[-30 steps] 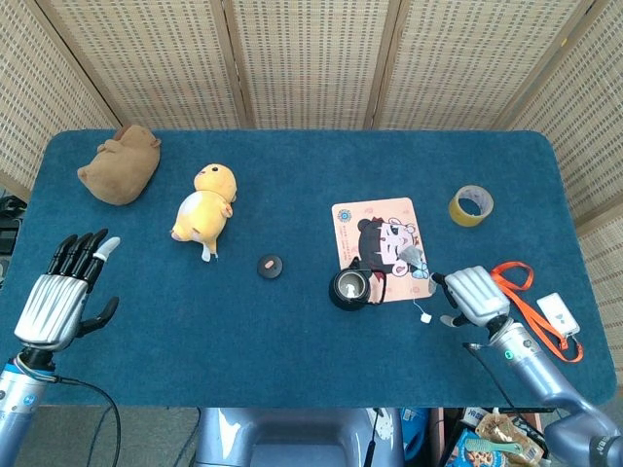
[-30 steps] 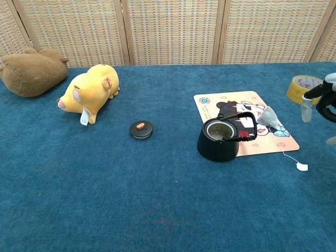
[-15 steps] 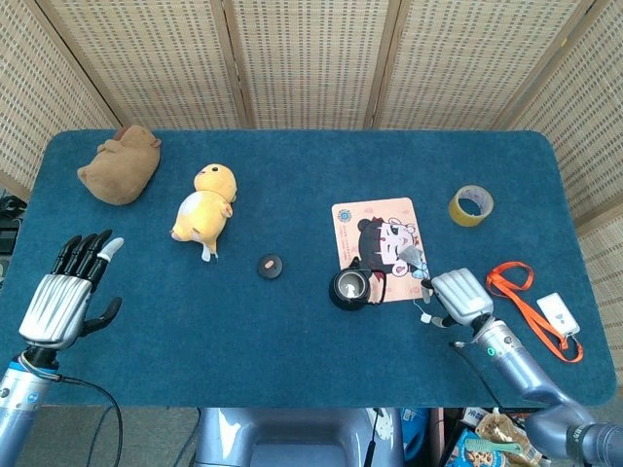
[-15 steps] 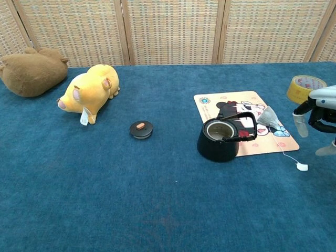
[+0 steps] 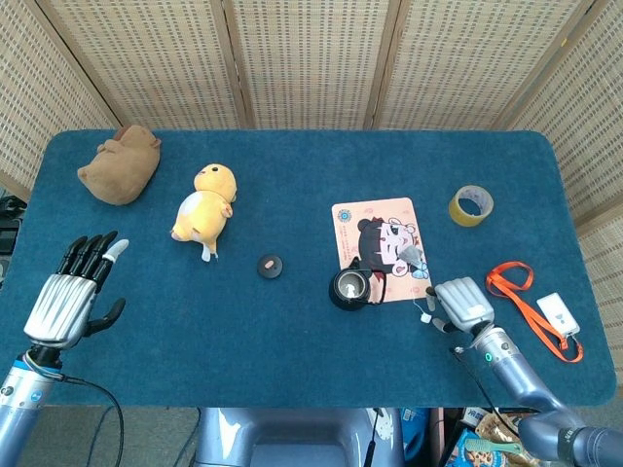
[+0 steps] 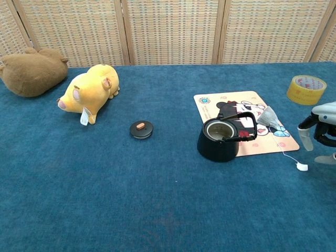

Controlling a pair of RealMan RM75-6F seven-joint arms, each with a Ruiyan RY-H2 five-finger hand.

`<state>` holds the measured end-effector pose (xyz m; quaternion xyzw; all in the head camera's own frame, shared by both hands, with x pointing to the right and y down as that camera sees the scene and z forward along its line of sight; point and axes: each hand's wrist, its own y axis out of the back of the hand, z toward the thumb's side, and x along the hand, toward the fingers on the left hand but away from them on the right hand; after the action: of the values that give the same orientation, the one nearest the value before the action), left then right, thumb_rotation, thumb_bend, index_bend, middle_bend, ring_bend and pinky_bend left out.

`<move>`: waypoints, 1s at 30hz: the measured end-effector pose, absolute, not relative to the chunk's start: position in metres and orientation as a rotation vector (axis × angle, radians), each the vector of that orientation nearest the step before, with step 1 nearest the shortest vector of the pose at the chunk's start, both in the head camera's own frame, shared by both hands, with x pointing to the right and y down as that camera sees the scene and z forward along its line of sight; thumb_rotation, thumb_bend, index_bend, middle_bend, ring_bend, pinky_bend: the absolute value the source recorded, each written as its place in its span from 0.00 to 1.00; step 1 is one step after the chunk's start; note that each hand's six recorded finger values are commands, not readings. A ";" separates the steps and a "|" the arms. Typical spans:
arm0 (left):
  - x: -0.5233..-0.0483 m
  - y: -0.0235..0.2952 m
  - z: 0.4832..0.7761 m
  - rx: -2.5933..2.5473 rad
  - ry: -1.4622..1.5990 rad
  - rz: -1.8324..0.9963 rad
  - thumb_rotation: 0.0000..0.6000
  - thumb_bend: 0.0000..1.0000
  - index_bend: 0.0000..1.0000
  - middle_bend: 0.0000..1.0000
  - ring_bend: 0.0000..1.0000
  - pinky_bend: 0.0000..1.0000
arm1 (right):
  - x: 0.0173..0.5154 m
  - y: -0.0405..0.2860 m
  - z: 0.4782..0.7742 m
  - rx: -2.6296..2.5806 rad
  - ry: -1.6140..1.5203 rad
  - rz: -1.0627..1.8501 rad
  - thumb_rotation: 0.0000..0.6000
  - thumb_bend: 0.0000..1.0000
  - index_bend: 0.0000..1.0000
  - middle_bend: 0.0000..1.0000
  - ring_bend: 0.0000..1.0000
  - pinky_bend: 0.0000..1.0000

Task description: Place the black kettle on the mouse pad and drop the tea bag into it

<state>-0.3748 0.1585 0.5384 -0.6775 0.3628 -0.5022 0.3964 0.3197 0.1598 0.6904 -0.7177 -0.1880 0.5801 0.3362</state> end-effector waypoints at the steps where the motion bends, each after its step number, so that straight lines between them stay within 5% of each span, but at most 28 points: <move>1: -0.375 0.158 0.539 -1.718 0.918 -1.273 1.00 0.39 0.00 0.00 0.00 0.00 | 0.320 0.161 0.691 -1.871 -0.488 1.515 1.00 0.44 0.58 0.93 1.00 1.00; 30: -0.374 0.159 0.545 -1.750 0.898 -1.270 1.00 0.39 0.00 0.00 0.00 0.00 | 0.312 0.172 0.713 -1.848 -0.451 1.597 1.00 0.44 0.58 0.93 1.00 1.00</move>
<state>-0.3738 0.1594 0.5452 -0.6884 0.3532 -0.4995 0.3897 0.3123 0.1716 0.7127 -0.7041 -0.1720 0.6086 0.3228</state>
